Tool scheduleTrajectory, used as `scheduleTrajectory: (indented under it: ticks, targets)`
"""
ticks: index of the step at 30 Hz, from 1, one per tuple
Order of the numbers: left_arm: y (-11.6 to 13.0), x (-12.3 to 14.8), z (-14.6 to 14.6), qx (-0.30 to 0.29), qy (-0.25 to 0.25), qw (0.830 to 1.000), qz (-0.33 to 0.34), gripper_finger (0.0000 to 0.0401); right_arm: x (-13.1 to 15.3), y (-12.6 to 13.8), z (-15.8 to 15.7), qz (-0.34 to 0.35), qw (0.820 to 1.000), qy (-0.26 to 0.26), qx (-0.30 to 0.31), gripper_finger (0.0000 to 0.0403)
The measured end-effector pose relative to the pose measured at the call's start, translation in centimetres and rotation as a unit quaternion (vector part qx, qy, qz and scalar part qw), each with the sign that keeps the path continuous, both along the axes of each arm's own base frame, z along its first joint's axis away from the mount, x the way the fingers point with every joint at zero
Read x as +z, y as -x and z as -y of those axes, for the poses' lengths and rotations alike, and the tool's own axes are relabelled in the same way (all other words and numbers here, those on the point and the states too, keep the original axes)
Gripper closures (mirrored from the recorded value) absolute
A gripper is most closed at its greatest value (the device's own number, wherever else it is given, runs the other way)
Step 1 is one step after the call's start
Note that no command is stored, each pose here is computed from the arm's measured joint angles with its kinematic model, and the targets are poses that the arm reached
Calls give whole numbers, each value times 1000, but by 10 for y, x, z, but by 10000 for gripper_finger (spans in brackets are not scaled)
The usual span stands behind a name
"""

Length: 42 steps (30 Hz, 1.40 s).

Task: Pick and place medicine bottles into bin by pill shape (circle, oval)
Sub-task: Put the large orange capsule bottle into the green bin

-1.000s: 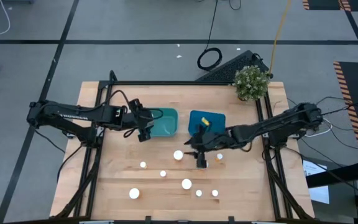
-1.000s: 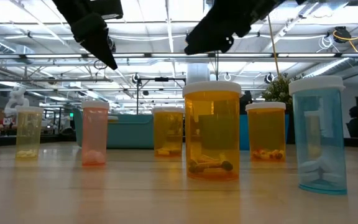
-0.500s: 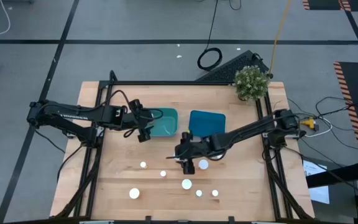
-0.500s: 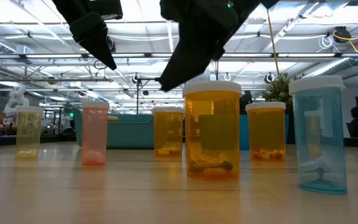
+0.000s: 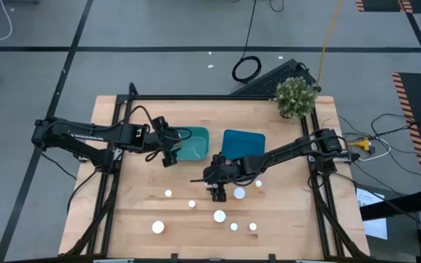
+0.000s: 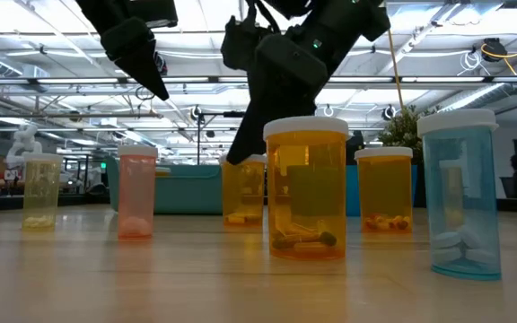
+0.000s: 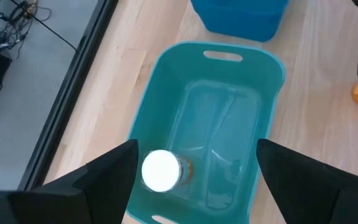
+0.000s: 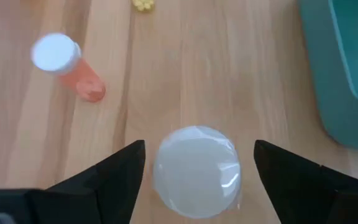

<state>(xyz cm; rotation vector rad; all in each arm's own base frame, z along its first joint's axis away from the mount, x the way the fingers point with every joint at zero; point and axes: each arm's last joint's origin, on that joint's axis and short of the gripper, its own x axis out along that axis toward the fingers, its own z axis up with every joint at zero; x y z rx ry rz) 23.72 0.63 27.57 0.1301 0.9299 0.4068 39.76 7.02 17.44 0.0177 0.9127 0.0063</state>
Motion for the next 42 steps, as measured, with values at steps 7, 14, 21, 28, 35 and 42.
scheduleTrajectory:
  ticks: [7, 14, 21, 28, 35, 42]
  targets:
    - [0, 0, 0, -1, -1, 1000, 0, 71, 0, 0, 5, -3, 1000, -1, -9, 113]
    - [0, 0, 0, 0, 0, 1000, 2, 71, 0, 0, 4, -6, 1000, -27, -1, 161]
    - [-3, 2, 0, -6, -2, 1000, 15, 71, 0, -1, 6, -5, 1000, -19, 6, 201]
    - [-4, 3, 0, -6, -2, 1000, 21, 71, 0, -1, 9, -4, 1000, -18, 2, 187]
    - [2, 1, 0, 4, 2, 1000, 2, 71, 15, -2, 13, 26, 999, -25, -3, 189]
    - [16, 14, 4, 14, 4, 999, 29, 71, 55, -10, 33, 96, 994, -33, -28, 187]
